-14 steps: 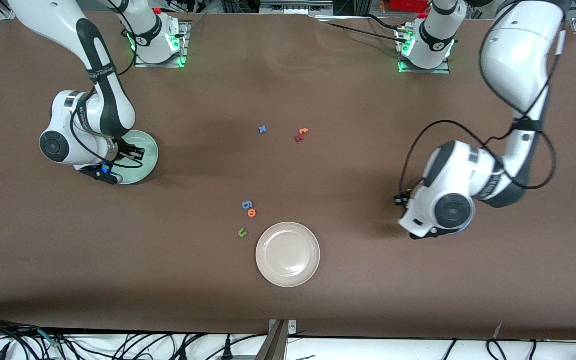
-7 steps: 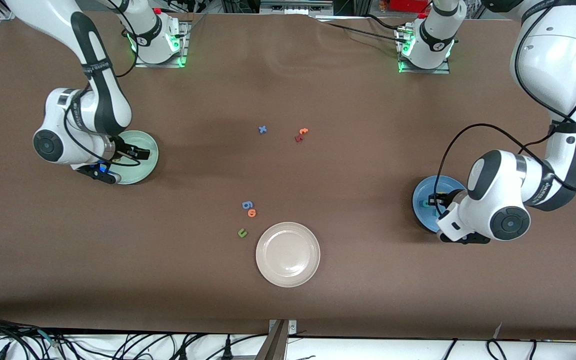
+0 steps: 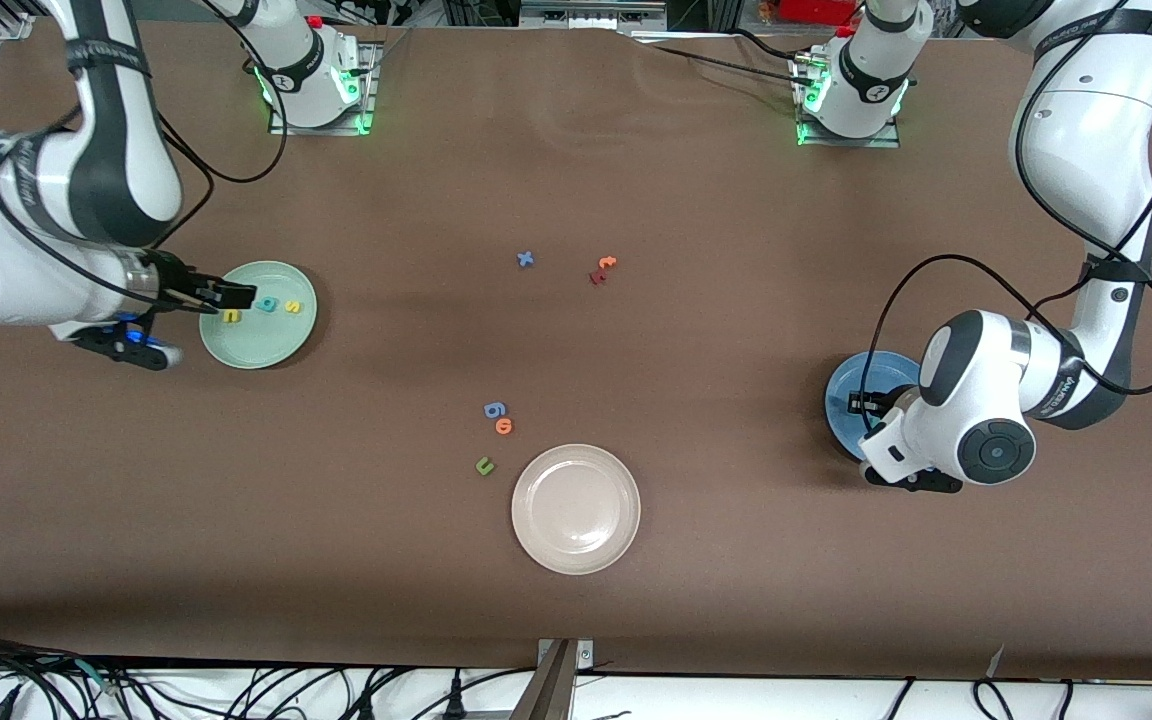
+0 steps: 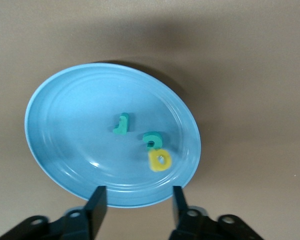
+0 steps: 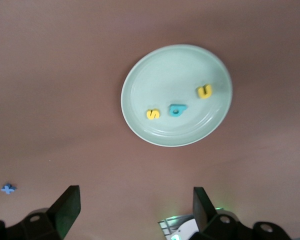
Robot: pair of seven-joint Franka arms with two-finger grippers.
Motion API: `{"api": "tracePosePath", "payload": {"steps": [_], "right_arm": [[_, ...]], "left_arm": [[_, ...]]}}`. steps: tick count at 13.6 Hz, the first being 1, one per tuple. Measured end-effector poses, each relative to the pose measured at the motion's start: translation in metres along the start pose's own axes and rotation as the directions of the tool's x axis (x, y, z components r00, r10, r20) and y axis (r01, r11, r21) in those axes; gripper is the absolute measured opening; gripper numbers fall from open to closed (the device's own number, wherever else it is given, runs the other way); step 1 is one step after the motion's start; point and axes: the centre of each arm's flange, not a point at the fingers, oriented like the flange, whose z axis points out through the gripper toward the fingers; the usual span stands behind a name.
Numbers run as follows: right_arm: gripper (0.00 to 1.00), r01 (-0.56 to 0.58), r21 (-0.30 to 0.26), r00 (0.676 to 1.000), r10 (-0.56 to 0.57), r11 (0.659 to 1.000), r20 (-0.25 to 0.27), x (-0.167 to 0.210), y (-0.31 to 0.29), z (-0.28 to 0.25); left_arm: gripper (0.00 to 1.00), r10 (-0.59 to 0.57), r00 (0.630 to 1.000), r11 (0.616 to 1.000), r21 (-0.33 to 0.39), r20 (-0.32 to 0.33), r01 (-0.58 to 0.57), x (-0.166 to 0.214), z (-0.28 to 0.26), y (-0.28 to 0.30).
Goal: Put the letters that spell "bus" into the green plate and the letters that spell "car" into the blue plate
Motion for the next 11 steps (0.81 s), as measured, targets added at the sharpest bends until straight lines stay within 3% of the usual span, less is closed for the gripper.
{"api": "tracePosePath", "payload": {"steps": [3, 4, 9, 11], "right_arm": [[1.00, 0.069, 0.002, 0.996, -0.069, 0.998, -0.052, -0.008, -0.001, -0.051], [1.00, 0.078, 0.003, 0.995, -0.077, 0.997, -0.062, -0.009, 0.000, -0.061], [1.00, 0.117, 0.011, 0.985, -0.115, 0.993, -0.132, -0.016, -0.001, -0.095], [1.00, 0.126, 0.025, 0.978, -0.119, 0.992, -0.173, -0.024, 0.002, -0.112]], "left_arm": [[0.96, 0.001, 1.000, 1.000, 0.003, 0.007, -0.001, -0.003, -0.004, -0.001], [1.00, -0.002, 1.000, 1.000, 0.008, 0.017, 0.002, -0.007, -0.011, -0.003], [1.00, -0.029, 1.000, 0.998, 0.050, 0.012, 0.029, -0.062, -0.100, -0.012], [1.00, -0.037, 0.999, 0.999, 0.025, -0.001, 0.037, -0.088, -0.133, -0.009]]}}
